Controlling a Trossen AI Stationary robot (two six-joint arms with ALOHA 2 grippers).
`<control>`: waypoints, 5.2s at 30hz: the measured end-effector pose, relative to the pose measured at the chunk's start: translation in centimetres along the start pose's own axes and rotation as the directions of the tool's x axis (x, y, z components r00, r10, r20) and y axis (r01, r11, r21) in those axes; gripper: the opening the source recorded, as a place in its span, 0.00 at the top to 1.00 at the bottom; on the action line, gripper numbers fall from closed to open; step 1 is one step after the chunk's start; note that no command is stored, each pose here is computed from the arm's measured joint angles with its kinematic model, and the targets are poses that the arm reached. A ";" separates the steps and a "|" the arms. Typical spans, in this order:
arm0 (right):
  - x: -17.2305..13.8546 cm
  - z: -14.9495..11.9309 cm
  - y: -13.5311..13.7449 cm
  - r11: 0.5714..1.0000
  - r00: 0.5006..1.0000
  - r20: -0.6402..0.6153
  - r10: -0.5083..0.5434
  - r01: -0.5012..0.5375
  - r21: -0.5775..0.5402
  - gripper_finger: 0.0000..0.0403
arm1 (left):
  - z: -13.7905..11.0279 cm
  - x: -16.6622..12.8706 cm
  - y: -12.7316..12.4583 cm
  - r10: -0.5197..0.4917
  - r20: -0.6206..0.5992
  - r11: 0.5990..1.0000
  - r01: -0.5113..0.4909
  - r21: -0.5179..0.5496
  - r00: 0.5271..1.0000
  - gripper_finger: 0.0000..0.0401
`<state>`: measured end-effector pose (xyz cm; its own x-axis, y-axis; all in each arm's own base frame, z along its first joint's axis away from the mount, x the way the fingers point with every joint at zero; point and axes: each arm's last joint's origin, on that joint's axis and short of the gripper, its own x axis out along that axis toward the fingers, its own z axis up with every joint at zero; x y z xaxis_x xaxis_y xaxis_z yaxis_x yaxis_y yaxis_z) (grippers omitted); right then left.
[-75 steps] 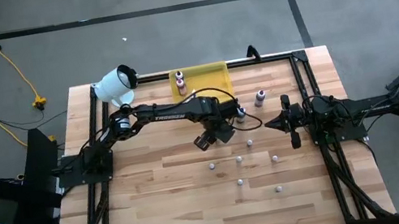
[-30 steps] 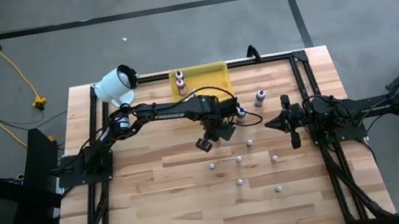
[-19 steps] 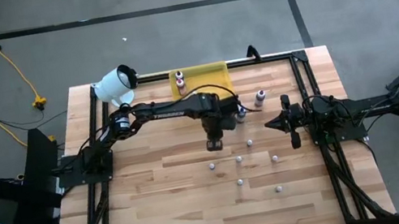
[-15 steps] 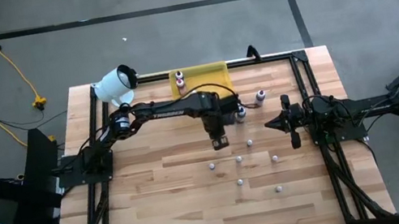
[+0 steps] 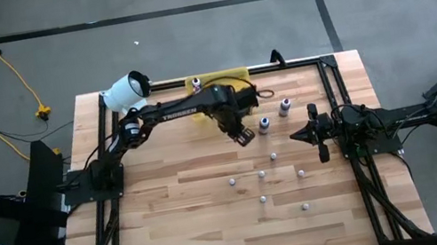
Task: Pick & Place food coloring
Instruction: Put the top small red food coloring bottle into the yellow container, then put the small green food coloring bottle into the yellow container
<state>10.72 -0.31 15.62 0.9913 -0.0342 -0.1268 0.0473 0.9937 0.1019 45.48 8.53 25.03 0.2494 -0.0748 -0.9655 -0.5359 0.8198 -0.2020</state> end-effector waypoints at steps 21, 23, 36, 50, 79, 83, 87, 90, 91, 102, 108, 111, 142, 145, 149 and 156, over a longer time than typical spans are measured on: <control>0.0 0.0 0.0 1.000 1.000 -0.003 0.001 -0.001 0.000 1.00 | 1.7 -7.3 8.2 0.279 0.094 0.946 -0.256 -0.201 0.956 0.92; 0.0 0.0 0.0 1.000 1.000 -0.003 0.001 -0.001 0.000 1.00 | 2.2 -6.5 8.8 0.310 0.092 0.934 -0.285 -0.216 0.946 0.92; 0.0 0.0 0.0 1.000 1.000 -0.005 0.000 0.000 0.000 1.00 | 4.4 -1.6 9.3 0.309 0.108 0.919 -0.268 -0.290 0.945 0.92; 0.0 -0.1 0.0 1.000 1.000 -0.006 0.000 0.000 0.000 1.00 | 4.6 1.6 8.5 0.315 0.104 0.871 -0.244 -0.426 0.943 0.92; 0.0 -0.1 0.0 1.000 1.000 -0.007 -0.001 0.001 0.000 1.00 | 3.5 3.7 9.0 0.370 0.012 0.772 -0.301 -0.560 0.929 0.92; 0.0 -0.1 0.0 1.000 1.000 -0.006 -0.001 0.001 0.000 1.00 | 3.3 4.1 9.1 0.364 -0.004 0.776 -0.306 -0.552 0.931 0.92; 0.0 -0.1 0.0 1.000 1.000 -0.006 -0.001 0.001 0.000 1.00 | 3.3 4.2 9.0 0.345 0.002 0.796 -0.291 -0.531 0.939 0.92; 0.0 -0.1 0.0 1.000 1.000 -0.007 -0.001 0.001 0.000 1.00 | 3.3 4.2 9.0 0.330 0.000 0.802 -0.281 -0.527 0.944 0.90; 0.0 -0.1 0.0 1.000 1.000 -0.007 -0.001 0.001 0.000 1.00 | 3.4 4.2 9.0 0.330 0.001 0.807 -0.282 -0.518 0.944 0.89; 0.0 -0.1 0.0 1.000 1.000 -0.007 -0.001 0.001 0.000 1.00 | 3.5 4.2 9.0 0.321 0.011 0.838 -0.279 -0.468 0.947 0.68; 0.0 -0.1 0.0 1.000 1.000 -0.007 -0.001 0.001 0.000 1.00 | 3.5 4.2 9.0 0.321 0.010 0.845 -0.281 -0.455 0.947 0.62; 0.0 -0.1 0.0 1.000 1.000 -0.007 -0.001 0.001 0.000 1.00 | 3.5 4.2 9.0 0.321 0.009 0.850 -0.283 -0.444 0.947 0.61; 0.0 -0.1 0.0 1.000 1.000 -0.007 -0.001 0.001 0.000 1.00 | 2.4 -4.7 4.9 0.176 0.126 0.984 -0.176 -0.012 0.976 0.61; 0.0 -0.1 0.0 1.000 1.000 -0.008 -0.001 0.001 0.000 1.00 | 1.4 -5.5 4.0 0.173 0.099 0.982 -0.179 0.054 0.980 0.61; 0.0 -0.1 0.0 1.000 1.000 -0.007 -0.001 0.001 0.000 1.00 | 0.2 -6.3 2.7 0.161 0.065 0.979 -0.168 0.113 0.985 0.61; 0.0 -0.1 0.0 1.000 1.000 -0.007 -0.001 0.001 0.000 1.00 | -2.1 -6.2 -0.8 0.132 -0.007 0.986 -0.131 0.103 0.991 0.61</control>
<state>10.74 -0.31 15.56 0.9903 -0.0348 -0.1342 0.0488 0.9936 0.1019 42.68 7.19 30.88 0.1709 0.0303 -0.9848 -0.4777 0.8767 -0.0560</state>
